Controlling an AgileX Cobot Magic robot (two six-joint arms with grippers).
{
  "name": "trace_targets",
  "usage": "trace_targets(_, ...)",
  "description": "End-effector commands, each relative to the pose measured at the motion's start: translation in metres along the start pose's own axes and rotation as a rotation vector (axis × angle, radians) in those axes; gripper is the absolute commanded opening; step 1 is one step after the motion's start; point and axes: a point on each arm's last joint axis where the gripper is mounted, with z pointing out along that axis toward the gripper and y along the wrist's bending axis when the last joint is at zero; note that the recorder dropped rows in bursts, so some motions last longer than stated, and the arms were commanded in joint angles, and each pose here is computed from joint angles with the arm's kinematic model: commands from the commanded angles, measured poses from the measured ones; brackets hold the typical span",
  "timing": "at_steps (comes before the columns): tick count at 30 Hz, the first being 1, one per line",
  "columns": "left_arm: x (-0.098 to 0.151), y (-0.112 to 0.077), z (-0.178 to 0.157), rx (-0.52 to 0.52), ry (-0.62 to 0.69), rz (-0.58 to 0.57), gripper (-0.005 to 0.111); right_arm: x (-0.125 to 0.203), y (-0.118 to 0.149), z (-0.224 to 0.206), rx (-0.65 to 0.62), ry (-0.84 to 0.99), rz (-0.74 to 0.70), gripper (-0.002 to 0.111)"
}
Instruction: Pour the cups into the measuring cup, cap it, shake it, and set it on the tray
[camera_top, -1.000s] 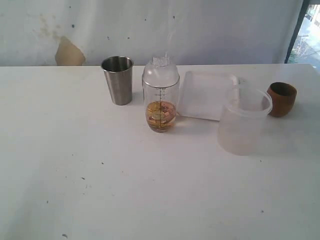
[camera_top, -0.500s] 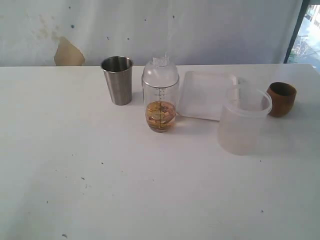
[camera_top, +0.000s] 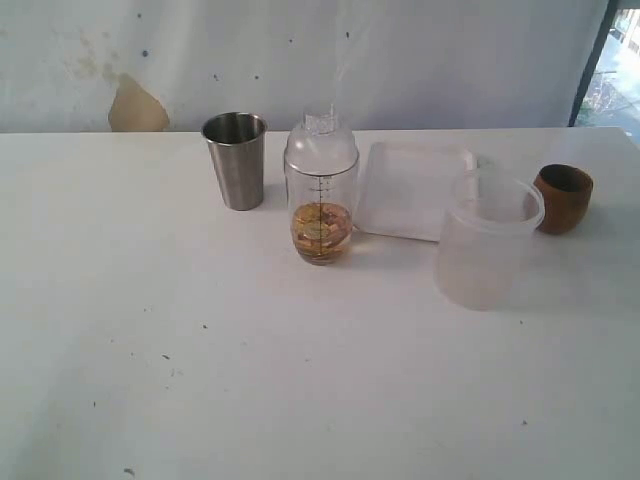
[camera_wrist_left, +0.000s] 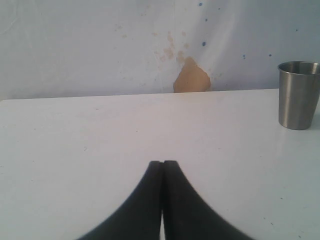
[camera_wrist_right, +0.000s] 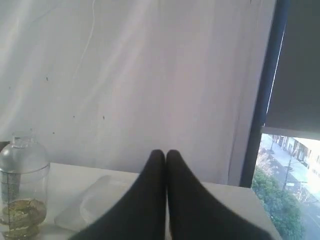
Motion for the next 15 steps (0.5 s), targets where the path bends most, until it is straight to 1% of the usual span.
trace_targets(1, 0.001, 0.000, 0.000, 0.000, -0.006, 0.000, 0.000, 0.018, 0.002, 0.002, -0.001, 0.041, 0.004, 0.000)
trace_targets(7, 0.001, 0.000, 0.000, 0.000, -0.006, 0.000, 0.000, 0.027, 0.004, 0.003, -0.008, 0.084, 0.020, 0.000)
trace_targets(11, 0.001, 0.000, 0.000, 0.000, -0.006, 0.000, 0.000, 0.041, 0.006, 0.000, -0.031, 0.229, 0.025, 0.000)
trace_targets(15, 0.001, 0.000, 0.000, 0.000, -0.006, 0.000, 0.000, 0.059, 0.008, 0.000, -0.028, 0.236, 0.017, 0.000)
